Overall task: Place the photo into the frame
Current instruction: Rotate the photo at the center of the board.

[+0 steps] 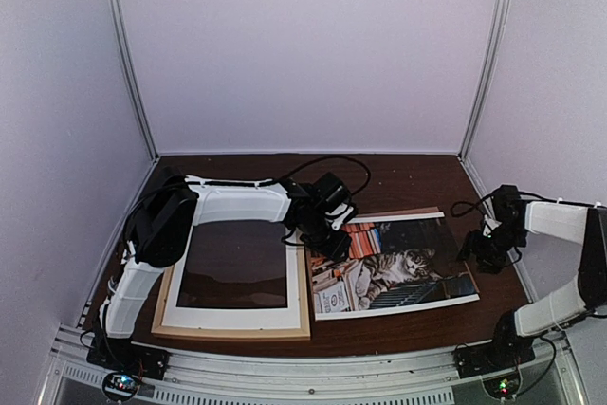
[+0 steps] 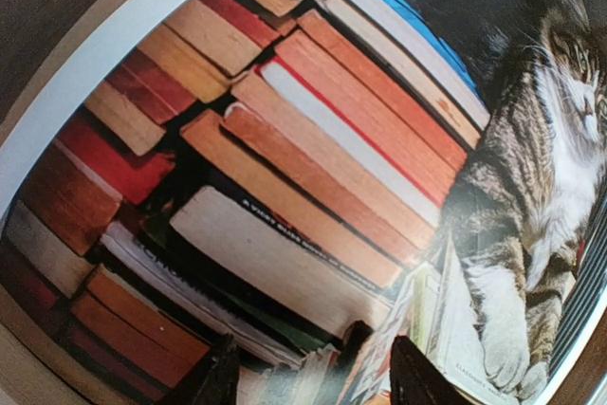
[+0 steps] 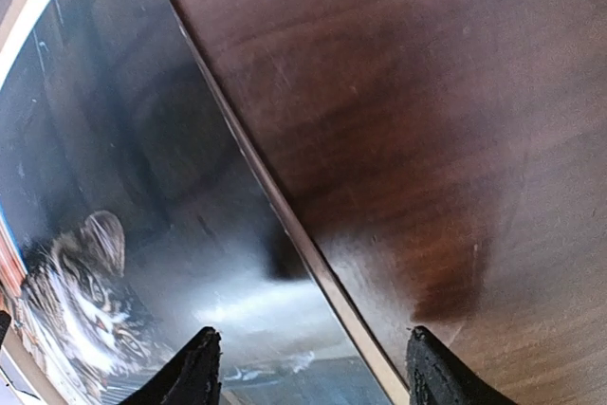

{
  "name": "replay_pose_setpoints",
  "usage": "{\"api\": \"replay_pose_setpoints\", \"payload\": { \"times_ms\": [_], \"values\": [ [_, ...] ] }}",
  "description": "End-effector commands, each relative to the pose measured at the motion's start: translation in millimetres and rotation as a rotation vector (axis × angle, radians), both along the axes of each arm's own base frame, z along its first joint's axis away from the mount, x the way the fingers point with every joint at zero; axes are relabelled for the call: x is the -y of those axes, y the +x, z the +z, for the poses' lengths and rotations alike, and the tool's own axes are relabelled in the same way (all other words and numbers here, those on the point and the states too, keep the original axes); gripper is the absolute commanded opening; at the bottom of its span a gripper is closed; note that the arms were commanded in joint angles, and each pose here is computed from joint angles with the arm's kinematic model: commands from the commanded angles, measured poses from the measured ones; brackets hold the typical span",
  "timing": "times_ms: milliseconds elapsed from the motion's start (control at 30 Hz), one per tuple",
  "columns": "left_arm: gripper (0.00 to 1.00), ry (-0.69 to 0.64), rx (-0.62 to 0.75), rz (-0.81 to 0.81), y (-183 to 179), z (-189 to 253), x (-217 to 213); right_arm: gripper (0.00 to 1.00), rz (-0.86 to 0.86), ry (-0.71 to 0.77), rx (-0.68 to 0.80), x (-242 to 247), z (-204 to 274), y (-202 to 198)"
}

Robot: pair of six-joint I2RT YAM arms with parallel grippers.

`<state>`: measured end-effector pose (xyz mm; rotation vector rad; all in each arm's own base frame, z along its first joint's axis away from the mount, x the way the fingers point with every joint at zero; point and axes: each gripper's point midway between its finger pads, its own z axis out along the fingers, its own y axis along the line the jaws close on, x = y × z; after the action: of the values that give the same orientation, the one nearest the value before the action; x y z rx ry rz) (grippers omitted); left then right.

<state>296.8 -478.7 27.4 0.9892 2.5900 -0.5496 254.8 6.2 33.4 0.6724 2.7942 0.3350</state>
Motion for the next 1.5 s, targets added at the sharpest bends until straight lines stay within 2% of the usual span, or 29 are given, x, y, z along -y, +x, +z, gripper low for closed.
{"api": "replay_pose_setpoints", "payload": {
  "times_ms": [0, 233, 533, 767, 900, 1100, 1267, 1467],
  "values": [
    [0.55, 0.093, -0.076, -0.005, -13, -36, -15, 0.65, -0.038, -0.015, -0.019, -1, -1, -12],
    [0.55, 0.097, -0.078, -0.008, -14, -37, -16, 0.61, -0.049, -0.010, 0.005, -6, 4, -20],
    [0.57, 0.124, -0.062, 0.017, -12, -35, -23, 0.61, -0.031, -0.012, -0.023, -9, -7, -20],
    [0.68, 0.130, -0.006, 0.058, -9, -18, -39, 0.61, -0.017, -0.001, -0.015, -13, -11, -19],
    [0.70, 0.143, 0.005, 0.068, -13, -14, -50, 0.61, -0.012, -0.002, -0.006, -15, -10, -18],
    [0.69, 0.154, -0.020, 0.052, -21, -16, -56, 0.61, -0.016, -0.002, -0.015, -16, -12, -21],
    [0.66, 0.136, -0.047, 0.015, -26, -16, -50, 0.68, -0.052, -0.024, -0.010, -13, -11, -24],
    [0.61, 0.139, -0.090, -0.018, -34, -18, -49, 0.70, -0.076, -0.054, 0.020, -15, 2, -32]
  ]
}}
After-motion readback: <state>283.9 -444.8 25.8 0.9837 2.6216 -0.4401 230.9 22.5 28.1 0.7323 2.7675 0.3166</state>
